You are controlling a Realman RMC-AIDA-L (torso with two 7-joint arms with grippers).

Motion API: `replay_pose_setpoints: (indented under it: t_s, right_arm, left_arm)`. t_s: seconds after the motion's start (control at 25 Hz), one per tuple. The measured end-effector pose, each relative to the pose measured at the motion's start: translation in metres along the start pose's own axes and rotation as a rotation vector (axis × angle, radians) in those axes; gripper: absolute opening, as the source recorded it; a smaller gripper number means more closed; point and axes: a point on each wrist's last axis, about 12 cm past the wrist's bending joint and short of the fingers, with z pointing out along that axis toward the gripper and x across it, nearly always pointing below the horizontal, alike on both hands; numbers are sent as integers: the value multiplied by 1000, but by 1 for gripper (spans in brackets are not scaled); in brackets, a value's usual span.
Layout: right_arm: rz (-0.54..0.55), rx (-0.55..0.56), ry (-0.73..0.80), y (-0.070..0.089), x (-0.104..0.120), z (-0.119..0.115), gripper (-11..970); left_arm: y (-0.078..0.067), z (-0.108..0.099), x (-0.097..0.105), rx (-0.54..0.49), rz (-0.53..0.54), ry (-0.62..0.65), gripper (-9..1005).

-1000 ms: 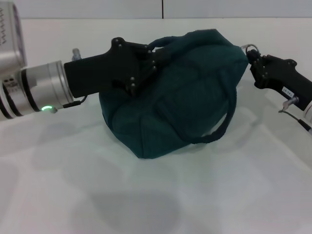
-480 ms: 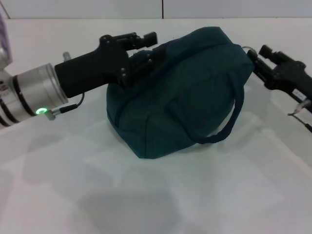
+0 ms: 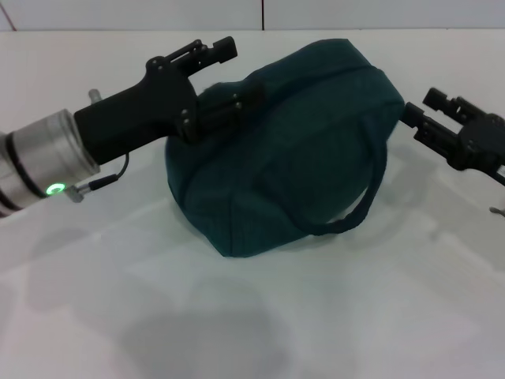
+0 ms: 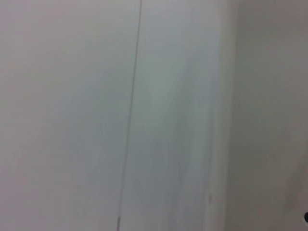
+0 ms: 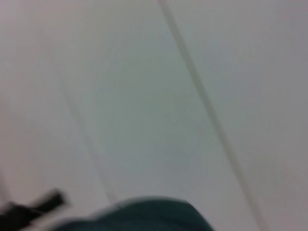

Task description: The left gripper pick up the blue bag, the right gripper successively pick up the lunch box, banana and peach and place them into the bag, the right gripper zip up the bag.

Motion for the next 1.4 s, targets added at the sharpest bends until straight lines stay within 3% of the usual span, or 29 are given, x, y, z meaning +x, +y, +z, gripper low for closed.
replay_pose_setpoints:
  t_s: [0.08, 0.32, 0.44, 0.64, 1.4]
  right_arm:
    - [-28, -92, -59, 12, -5, -6, 627]
    - [-81, -386, -143, 43, -15, -15, 631]
    - [-127, -463, -149, 51, -15, -14, 631]
    - [-185, -459, -159, 51, -16, -10, 631]
    - [-231, -395, -137, 44, -13, -1, 631]
  left_arm:
    - [-5, -5, -1, 19, 3, -23, 724]
    - [-17, -22, 5, 9, 47, -64, 745]
    - [-28, -32, 11, 8, 89, -96, 752]
    - [-42, -43, 20, -28, 134, -137, 752]
    - [-48, -50, 25, -53, 164, -129, 752]
